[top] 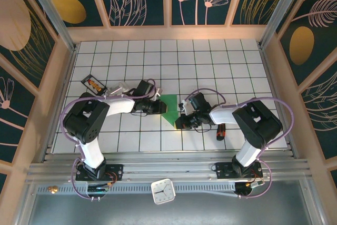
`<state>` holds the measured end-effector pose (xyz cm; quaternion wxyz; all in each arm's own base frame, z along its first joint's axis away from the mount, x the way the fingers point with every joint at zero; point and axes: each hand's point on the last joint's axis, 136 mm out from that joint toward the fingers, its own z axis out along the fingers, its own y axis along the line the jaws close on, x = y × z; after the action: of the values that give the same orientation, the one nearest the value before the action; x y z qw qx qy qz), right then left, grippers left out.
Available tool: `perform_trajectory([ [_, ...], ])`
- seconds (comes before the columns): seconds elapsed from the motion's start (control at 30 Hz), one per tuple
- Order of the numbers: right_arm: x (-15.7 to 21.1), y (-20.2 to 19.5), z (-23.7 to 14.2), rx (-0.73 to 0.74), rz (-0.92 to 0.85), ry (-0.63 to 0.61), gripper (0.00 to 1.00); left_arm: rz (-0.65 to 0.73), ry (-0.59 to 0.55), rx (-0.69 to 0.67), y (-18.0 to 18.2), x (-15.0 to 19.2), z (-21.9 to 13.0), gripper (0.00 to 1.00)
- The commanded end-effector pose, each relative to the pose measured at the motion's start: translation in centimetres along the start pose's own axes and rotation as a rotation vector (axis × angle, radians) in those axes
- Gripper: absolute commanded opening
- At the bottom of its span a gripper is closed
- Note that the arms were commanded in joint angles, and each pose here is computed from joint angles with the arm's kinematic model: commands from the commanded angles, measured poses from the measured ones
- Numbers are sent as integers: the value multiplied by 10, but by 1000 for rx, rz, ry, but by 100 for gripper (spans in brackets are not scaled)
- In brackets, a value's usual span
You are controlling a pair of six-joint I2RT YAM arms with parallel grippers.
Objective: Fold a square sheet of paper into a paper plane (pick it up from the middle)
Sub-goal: Third fold the triangle at the center of the table.
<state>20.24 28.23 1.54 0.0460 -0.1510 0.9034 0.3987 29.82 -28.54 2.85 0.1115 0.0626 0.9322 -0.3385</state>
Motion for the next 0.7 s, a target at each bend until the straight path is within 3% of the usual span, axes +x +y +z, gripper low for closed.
perform_trajectory([
  [0.0, 40, -41, 5, 132, 139, 108, 0, -32, -51, 84, -23, -11, -17, 28],
  [0.13, 39, -41, 6, 131, 143, 106, 0, -60, -77, 142, -34, 0, -32, 23],
  [0.27, 39, -41, 5, 134, 140, 105, 0, -86, -69, 190, -43, 20, -37, 1],
  [0.67, 38, -42, 5, 141, 137, 103, 0, -126, 3, 216, -58, 45, -11, 0],
])
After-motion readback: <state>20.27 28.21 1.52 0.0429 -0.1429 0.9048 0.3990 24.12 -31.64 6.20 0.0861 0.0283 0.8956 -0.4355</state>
